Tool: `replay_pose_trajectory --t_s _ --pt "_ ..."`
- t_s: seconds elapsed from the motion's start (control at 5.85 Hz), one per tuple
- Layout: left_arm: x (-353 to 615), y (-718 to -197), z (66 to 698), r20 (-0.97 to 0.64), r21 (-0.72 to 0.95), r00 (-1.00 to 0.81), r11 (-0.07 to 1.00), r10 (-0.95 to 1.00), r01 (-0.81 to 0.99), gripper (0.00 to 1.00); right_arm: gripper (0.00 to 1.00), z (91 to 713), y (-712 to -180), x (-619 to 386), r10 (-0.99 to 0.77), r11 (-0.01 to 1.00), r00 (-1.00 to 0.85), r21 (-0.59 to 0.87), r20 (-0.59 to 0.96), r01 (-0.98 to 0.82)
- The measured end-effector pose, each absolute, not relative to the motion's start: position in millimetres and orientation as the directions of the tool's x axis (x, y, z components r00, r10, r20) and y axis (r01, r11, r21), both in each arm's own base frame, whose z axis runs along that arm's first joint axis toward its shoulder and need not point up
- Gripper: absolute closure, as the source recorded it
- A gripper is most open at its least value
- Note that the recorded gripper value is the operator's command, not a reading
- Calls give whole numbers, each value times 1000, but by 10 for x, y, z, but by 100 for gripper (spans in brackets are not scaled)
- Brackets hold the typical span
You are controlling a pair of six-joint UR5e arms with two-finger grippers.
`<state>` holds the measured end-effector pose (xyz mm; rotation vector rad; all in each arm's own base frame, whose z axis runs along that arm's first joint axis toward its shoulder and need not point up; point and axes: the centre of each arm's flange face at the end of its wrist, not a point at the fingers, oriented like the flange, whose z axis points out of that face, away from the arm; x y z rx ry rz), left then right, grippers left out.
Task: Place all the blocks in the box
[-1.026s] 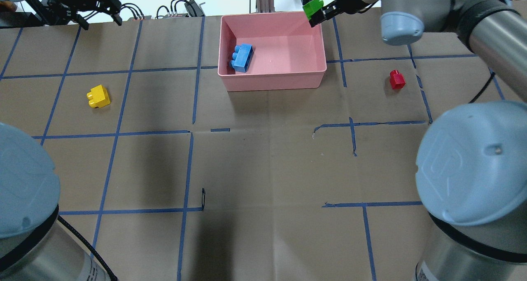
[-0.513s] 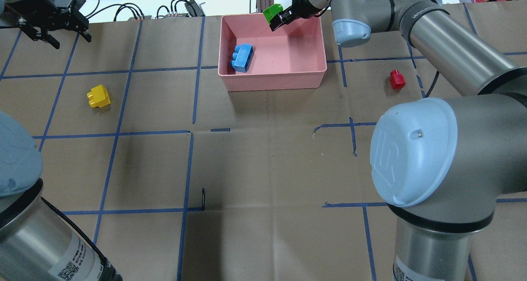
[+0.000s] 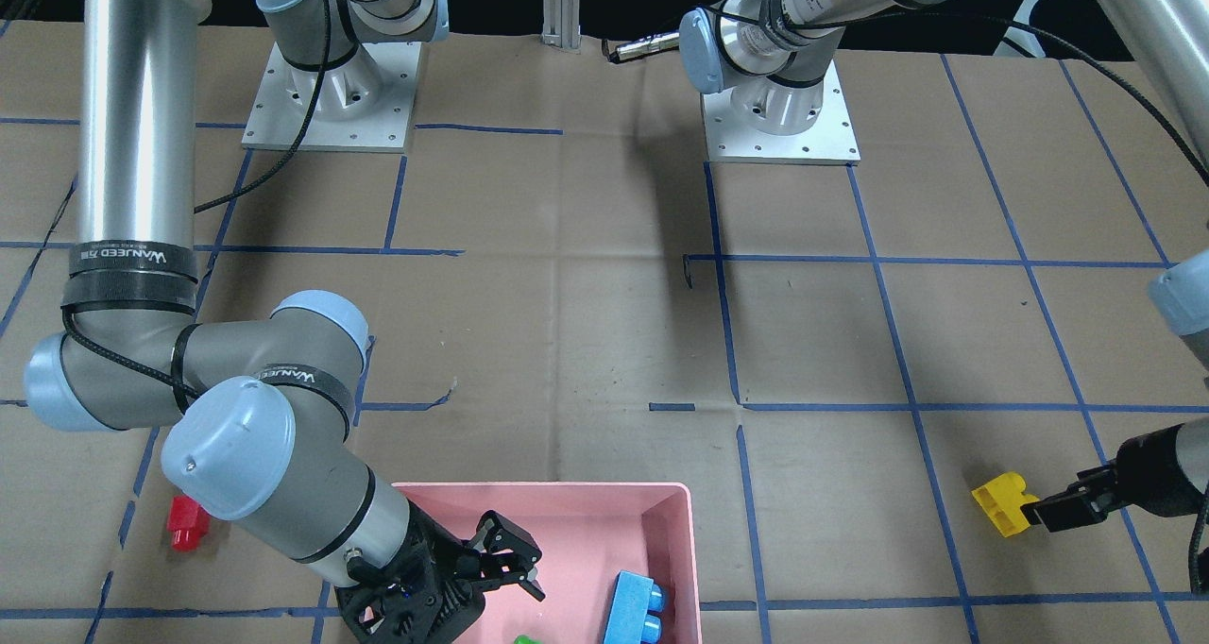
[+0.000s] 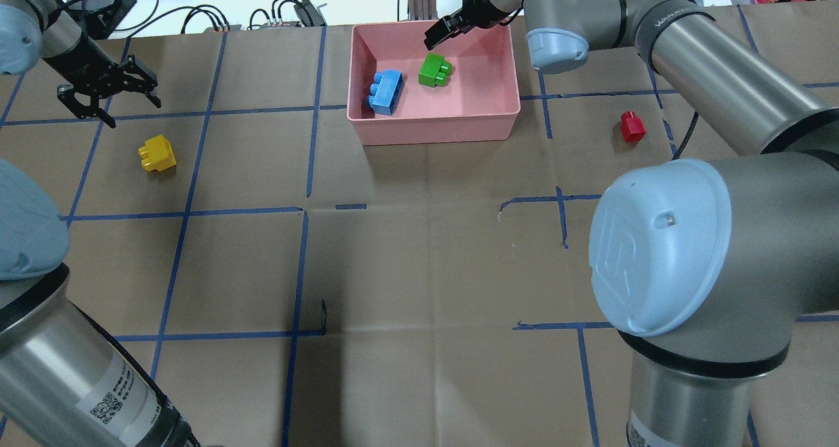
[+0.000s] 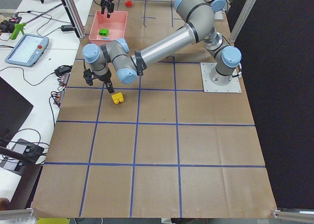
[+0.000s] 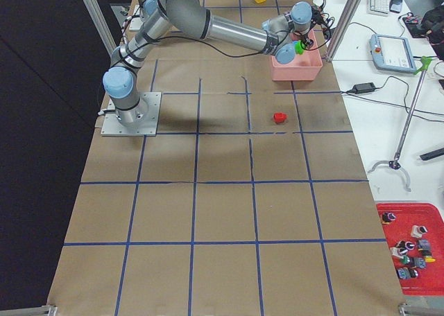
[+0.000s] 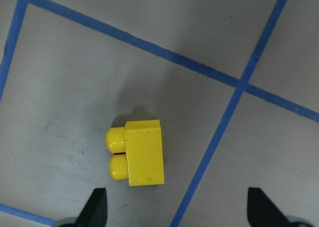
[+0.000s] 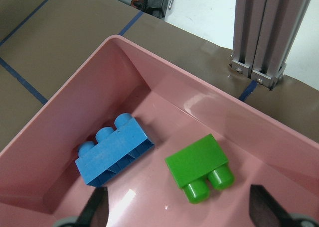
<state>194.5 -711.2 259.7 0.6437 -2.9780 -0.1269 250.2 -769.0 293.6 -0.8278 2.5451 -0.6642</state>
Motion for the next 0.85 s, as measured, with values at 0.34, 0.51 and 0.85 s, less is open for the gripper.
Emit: replay_pose_trajectory --t_s 0.34,0.51,0.85 --pt "1972 -6877 2021 70 45 -896 899 -438 -436 1 0 3430 -7519 2228 -557 775 -819 -439 -136 -455" --pt "1957 -6822 1907 70 20 -893 895 -445 -445 1 0 3866 -7370 1875 -500 818 -861 -375 -89 -436" --pt "1952 -6784 1814 69 9 -888 890 -454 -455 16 0 4331 -7216 781 -339 897 -939 -280 56 -341"
